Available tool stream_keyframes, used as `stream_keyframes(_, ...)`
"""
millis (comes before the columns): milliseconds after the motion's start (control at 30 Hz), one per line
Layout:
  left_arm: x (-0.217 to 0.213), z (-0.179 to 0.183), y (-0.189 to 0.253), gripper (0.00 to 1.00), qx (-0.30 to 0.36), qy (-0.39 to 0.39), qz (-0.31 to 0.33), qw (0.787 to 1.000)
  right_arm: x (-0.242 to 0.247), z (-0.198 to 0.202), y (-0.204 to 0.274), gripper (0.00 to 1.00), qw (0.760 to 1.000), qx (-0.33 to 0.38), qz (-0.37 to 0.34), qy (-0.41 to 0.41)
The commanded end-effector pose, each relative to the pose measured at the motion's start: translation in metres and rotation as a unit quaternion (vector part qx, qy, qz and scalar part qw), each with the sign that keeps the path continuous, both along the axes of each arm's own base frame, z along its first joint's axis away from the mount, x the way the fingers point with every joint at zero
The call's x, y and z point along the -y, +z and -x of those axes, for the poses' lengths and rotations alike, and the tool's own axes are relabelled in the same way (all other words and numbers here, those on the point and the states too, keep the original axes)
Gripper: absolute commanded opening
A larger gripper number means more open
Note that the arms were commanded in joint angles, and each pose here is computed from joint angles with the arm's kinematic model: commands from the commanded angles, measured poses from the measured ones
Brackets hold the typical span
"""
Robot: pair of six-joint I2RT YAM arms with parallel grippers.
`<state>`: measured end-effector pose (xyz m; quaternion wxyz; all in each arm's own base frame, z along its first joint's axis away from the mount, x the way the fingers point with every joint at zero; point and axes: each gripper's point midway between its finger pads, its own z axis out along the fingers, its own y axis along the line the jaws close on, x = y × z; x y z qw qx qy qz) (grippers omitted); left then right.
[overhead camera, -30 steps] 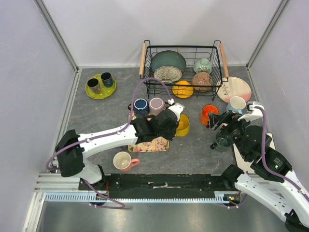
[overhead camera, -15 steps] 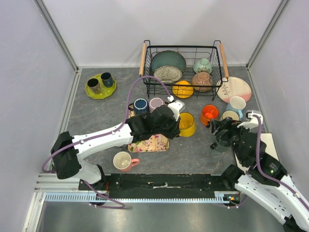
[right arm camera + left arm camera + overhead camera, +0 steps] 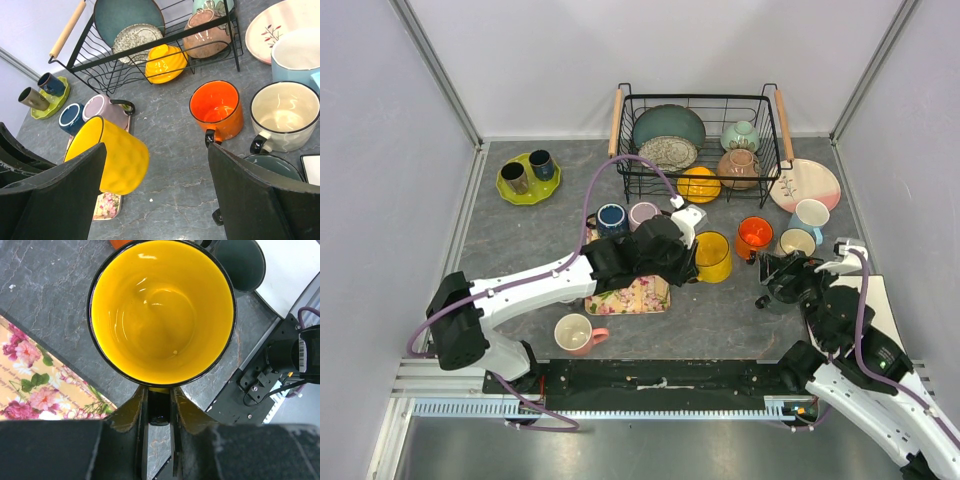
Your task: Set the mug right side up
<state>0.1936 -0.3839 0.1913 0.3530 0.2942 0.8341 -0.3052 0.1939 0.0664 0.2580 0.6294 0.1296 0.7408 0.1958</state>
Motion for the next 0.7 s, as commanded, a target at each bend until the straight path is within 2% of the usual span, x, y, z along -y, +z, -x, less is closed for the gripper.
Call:
stream_keyframes(0, 0.027, -0.012, 0.066, 0.02, 0.061, -0.014, 0.093, 0.994, -0.002, -0.004, 0.000, 0.90, 1.000, 0.009, -0.016, -0.005)
stream_keyframes(233, 0.021, -0.017, 0.081, 0.02, 0.067, 0.014, 0.114, 0.991, 0.000, -0.006, 0.001, 0.89, 1.000, 0.013, -0.021, -0.016)
stream_keyframes(333, 0.011, -0.021, 0.089, 0.02, 0.036, 0.044, 0.128, 0.990, -0.009, -0.007, 0.002, 0.89, 0.999, 0.009, -0.030, 0.000)
stream_keyframes(533, 0.000, -0.013, 0.136, 0.02, 0.021, 0.044, 0.239, 0.970, -0.031, -0.005, 0.005, 0.89, 0.996, -0.003, -0.081, 0.041)
stream_keyframes(667, -0.013, -0.013, 0.155, 0.02, 0.016, 0.051, 0.273, 0.961, -0.050, -0.002, 0.015, 0.89, 0.990, 0.003, -0.111, 0.084)
